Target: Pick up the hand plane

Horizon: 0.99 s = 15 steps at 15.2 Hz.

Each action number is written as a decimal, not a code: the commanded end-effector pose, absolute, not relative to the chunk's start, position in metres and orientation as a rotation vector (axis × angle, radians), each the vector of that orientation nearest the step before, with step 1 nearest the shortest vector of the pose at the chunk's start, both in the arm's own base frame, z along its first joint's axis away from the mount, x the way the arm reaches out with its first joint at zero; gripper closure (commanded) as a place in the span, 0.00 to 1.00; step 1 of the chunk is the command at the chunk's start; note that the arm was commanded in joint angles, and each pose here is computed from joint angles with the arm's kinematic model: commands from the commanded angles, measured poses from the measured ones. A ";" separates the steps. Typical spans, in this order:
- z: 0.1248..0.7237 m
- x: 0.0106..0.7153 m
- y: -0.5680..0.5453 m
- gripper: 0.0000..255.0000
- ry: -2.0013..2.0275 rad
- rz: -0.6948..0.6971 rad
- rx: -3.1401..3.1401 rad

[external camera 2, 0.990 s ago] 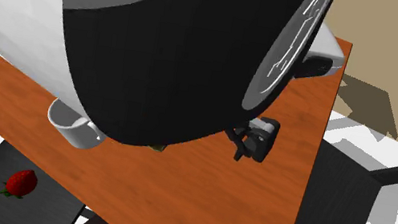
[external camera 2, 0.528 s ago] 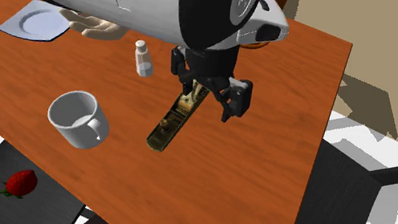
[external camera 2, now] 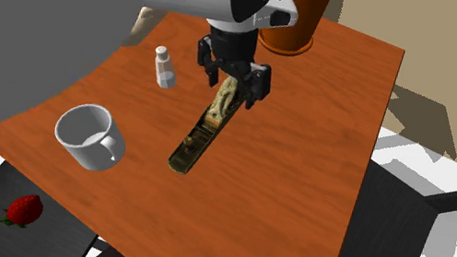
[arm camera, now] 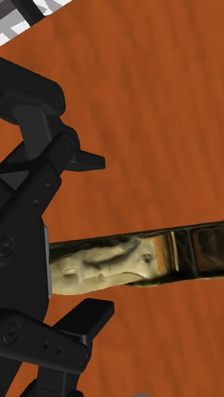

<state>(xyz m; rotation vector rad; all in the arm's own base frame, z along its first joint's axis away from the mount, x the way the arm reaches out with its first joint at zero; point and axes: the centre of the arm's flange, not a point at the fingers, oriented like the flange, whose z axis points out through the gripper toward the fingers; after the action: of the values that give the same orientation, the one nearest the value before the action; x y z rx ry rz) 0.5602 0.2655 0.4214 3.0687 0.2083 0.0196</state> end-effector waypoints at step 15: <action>0.351 0.597 0.313 1.00 0.213 0.000 3.053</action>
<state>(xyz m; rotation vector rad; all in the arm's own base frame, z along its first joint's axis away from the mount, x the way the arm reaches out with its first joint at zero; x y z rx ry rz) 0.5969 0.3130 0.3518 3.0526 0.2131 -0.0005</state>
